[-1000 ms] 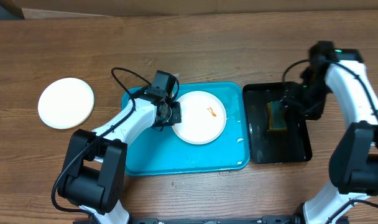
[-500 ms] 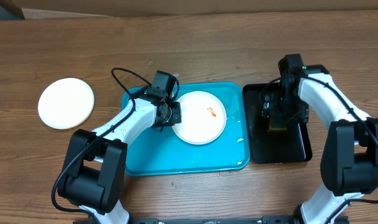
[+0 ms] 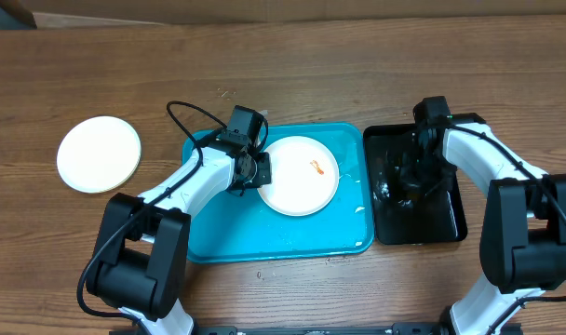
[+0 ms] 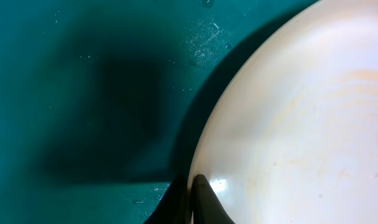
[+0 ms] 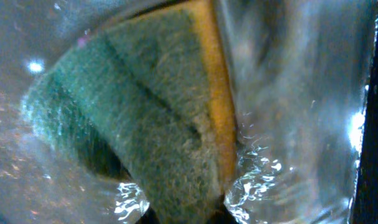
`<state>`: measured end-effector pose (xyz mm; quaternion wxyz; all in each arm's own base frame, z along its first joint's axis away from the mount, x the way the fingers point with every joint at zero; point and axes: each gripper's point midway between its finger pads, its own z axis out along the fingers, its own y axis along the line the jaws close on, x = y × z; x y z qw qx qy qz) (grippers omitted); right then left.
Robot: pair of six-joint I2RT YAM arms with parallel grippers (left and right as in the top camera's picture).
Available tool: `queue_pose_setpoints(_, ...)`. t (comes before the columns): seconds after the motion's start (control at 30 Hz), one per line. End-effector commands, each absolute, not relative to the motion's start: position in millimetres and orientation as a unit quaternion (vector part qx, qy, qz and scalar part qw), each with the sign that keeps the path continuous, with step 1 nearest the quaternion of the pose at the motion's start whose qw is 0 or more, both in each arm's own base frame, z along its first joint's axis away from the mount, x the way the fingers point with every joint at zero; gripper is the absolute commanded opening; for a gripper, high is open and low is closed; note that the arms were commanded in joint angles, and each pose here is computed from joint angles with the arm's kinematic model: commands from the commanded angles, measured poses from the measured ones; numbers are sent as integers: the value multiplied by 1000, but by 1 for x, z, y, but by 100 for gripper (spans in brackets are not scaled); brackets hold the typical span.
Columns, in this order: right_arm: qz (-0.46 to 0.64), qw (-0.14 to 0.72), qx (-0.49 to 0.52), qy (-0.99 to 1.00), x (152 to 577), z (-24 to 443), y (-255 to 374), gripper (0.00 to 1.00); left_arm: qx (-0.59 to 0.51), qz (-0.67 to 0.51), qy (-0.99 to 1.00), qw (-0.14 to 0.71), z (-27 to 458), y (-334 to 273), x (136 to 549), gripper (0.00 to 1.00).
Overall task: Clean dirty plates on tray and stack at the side
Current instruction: 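Close the right gripper on the sponge and lift it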
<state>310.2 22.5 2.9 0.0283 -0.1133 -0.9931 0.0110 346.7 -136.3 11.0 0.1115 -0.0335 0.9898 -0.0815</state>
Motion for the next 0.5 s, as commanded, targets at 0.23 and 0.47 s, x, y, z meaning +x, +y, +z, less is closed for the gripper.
queue_pose_setpoints(0.23, 5, -18, -114, -993, 338, 30, 23, 91, -35, -67, 992, 104, 4, -131, 342, 6)
queue_pose_setpoints(0.47, 13, -36, -113, -993, 345, 28, 20, 92, -35, -67, 992, 104, 4, -131, 342, 6)
